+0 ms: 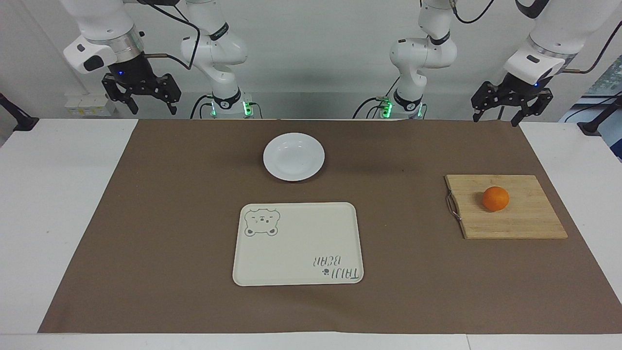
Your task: Place orange and plate with both arms
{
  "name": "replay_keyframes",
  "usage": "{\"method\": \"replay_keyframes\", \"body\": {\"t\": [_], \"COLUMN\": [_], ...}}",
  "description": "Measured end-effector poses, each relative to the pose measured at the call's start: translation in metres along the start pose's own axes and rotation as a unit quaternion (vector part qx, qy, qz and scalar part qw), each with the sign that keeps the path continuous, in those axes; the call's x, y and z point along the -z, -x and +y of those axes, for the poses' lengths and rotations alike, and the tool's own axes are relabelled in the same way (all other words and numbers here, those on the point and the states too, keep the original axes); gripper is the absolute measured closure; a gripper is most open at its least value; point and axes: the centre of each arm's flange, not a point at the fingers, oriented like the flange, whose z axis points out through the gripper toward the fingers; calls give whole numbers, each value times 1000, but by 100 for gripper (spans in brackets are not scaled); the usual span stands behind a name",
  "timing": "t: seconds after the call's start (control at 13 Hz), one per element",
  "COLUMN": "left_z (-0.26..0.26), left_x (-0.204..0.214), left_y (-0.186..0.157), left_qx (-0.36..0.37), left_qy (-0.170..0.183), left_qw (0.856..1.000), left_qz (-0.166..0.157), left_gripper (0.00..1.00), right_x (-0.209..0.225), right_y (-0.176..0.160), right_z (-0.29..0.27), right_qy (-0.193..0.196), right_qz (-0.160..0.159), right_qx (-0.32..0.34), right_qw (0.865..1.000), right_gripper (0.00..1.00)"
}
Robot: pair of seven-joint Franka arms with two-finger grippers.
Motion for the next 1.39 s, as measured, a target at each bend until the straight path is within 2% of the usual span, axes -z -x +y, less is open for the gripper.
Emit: {"method": "replay_keyframes", "body": {"t": [0.39, 1.39], "left_z": [1, 1], "left_x": [0, 1], "left_y": [0, 1], "left_qx": [-1, -1], "left_qy": [0, 0], "left_qw": [1000, 1000], "left_qz": [-1, -1], "left_gripper": [0, 0], "right_x": [-3, -3], "right_y": [3, 2], "right_z": [-3, -1], "right_qy": [-9, -10], "right_qz": [-17, -11], "right_qx": [2, 0], "right_qw": [1000, 1000], "right_gripper": [0, 0]}}
